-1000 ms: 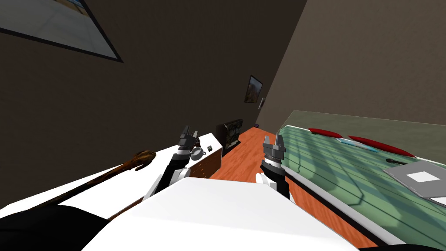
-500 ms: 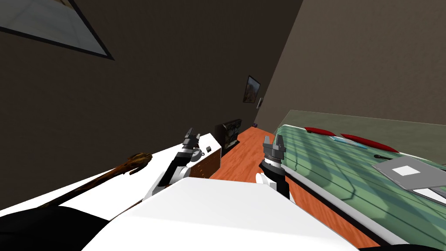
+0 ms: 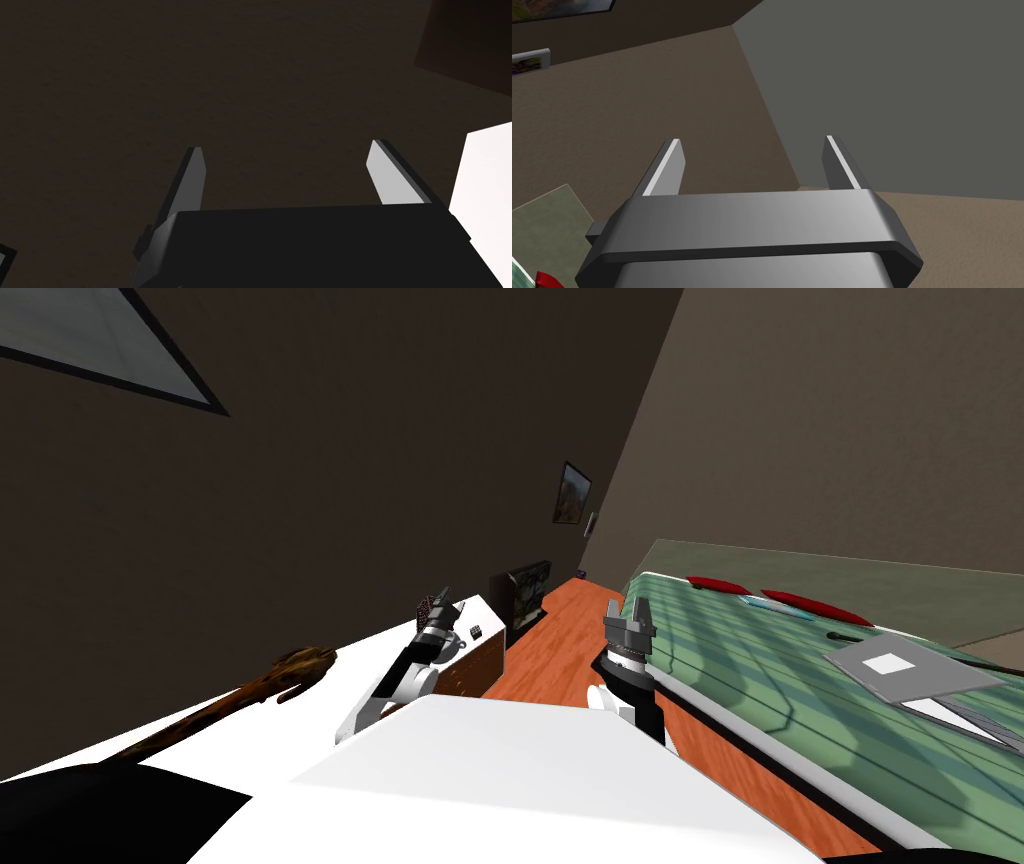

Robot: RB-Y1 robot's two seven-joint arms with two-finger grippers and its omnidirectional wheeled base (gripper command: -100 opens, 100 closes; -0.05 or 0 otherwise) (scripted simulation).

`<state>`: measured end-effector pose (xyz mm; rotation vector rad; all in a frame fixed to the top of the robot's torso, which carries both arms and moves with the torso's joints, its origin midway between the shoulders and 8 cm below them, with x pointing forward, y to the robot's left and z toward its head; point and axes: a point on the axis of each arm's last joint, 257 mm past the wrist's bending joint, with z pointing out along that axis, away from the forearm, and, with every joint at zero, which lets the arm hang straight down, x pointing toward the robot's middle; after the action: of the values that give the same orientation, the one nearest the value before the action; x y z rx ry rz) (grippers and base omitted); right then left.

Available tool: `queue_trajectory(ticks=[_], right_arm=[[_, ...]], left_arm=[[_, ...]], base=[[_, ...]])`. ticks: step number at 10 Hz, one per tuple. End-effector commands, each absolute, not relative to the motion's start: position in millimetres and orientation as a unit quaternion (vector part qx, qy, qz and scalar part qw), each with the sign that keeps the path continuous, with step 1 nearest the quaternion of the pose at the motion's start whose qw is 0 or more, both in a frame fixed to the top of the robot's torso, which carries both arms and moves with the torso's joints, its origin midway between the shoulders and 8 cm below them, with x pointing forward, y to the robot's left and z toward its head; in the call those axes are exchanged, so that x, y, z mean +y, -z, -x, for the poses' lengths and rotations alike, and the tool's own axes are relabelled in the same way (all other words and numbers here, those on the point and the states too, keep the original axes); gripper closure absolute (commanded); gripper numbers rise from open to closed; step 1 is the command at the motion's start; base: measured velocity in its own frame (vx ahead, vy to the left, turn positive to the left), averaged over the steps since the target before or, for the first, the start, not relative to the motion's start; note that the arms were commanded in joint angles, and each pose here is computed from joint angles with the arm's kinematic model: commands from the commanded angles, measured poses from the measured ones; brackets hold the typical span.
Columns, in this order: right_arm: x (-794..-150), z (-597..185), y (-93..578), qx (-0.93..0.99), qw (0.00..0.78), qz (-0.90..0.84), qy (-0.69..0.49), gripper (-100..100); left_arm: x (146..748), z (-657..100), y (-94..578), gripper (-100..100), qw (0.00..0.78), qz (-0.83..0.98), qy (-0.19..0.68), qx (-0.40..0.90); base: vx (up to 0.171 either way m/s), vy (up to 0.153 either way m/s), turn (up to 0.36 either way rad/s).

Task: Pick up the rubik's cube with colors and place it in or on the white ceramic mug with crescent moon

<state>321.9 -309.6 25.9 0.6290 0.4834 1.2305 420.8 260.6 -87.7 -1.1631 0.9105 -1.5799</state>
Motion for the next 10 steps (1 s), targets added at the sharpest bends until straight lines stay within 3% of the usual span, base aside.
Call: queue_trajectory(ticks=[1,10], right_arm=[[-310,-322,-26,0.221,0.744,-0.287,-0.562,0],[-310,-322,-26,0.221,0.744,-0.287,-0.562,0]], left_arm=[[261,-426,103,-100,0.452,0.494,0.639,0.378],[265,-451,191,-100,0.327,0.611,0.6,0.4]], base=[[0.017,0.0,-0.033],[0.013,-0.003,-0.055]])
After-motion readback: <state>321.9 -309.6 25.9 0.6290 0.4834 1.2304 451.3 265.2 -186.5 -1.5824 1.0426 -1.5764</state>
